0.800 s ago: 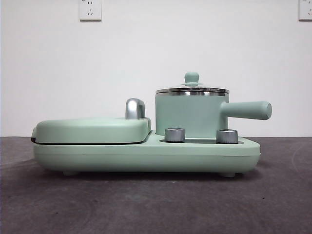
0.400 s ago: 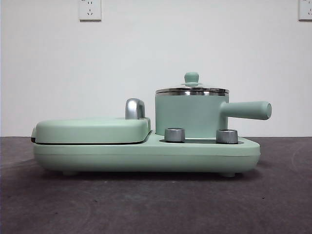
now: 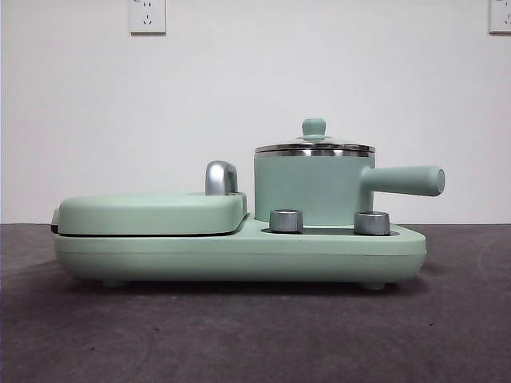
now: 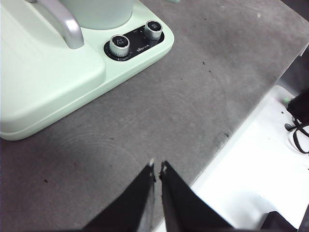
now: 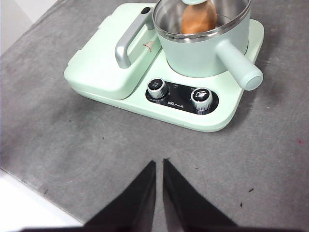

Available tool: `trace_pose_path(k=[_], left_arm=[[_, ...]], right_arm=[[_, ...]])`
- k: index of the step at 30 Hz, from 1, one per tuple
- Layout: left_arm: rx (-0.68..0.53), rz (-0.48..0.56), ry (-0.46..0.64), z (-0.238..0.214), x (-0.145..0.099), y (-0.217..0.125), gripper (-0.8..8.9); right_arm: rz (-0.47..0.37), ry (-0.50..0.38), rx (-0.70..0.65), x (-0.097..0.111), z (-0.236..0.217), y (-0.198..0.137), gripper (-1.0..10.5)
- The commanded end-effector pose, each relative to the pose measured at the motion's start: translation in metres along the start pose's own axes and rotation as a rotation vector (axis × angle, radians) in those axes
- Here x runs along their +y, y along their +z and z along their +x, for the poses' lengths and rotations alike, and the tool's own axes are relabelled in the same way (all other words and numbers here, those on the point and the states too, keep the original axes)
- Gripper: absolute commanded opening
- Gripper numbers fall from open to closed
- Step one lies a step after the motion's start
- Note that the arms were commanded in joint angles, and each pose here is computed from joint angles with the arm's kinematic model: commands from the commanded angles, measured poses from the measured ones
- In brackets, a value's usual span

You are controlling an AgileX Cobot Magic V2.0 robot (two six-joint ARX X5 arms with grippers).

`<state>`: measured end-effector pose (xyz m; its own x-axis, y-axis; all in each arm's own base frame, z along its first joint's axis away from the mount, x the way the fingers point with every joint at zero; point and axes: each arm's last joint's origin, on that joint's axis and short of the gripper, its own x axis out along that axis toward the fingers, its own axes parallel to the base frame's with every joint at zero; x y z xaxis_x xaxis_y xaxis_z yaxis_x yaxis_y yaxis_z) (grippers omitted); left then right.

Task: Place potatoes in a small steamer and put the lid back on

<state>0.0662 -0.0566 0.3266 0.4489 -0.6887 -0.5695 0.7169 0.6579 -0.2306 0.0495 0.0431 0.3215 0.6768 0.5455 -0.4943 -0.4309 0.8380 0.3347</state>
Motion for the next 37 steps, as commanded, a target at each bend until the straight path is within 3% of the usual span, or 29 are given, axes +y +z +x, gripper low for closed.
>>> trace_pose_path(k=[1, 11, 16, 22, 25, 29, 37], left_arm=[[-0.007, 0.000, -0.010, 0.000, -0.001, 0.002, 0.24], [-0.059, -0.020, 0.040, -0.003, 0.004, -0.005, 0.24], [-0.230, -0.058, 0.215, 0.003, 0.024, -0.028, 0.24], [-0.440, -0.035, 0.436, 0.034, 0.058, -0.079, 0.24], [-0.527, -0.008, 0.494, 0.050, 0.071, -0.100, 0.24], [-0.562, -0.045, 0.567, 0.063, 0.081, -0.121, 0.24], [-0.516, -0.132, 0.726, 0.074, 0.092, -0.136, 0.24]], right_arm=[[0.005, 0.011, -0.009, 0.001, -0.001, 0.001, 0.2], [0.005, 0.011, -0.009, 0.001, -0.001, 0.001, 0.2], [0.005, 0.011, -0.009, 0.001, -0.001, 0.001, 0.2], [0.005, 0.011, -0.009, 0.001, -0.001, 0.001, 0.2], [0.005, 0.011, -0.009, 0.001, -0.001, 0.001, 0.2], [0.005, 0.011, -0.009, 0.001, -0.001, 0.001, 0.2], [0.005, 0.011, -0.009, 0.001, -0.001, 0.001, 0.2]])
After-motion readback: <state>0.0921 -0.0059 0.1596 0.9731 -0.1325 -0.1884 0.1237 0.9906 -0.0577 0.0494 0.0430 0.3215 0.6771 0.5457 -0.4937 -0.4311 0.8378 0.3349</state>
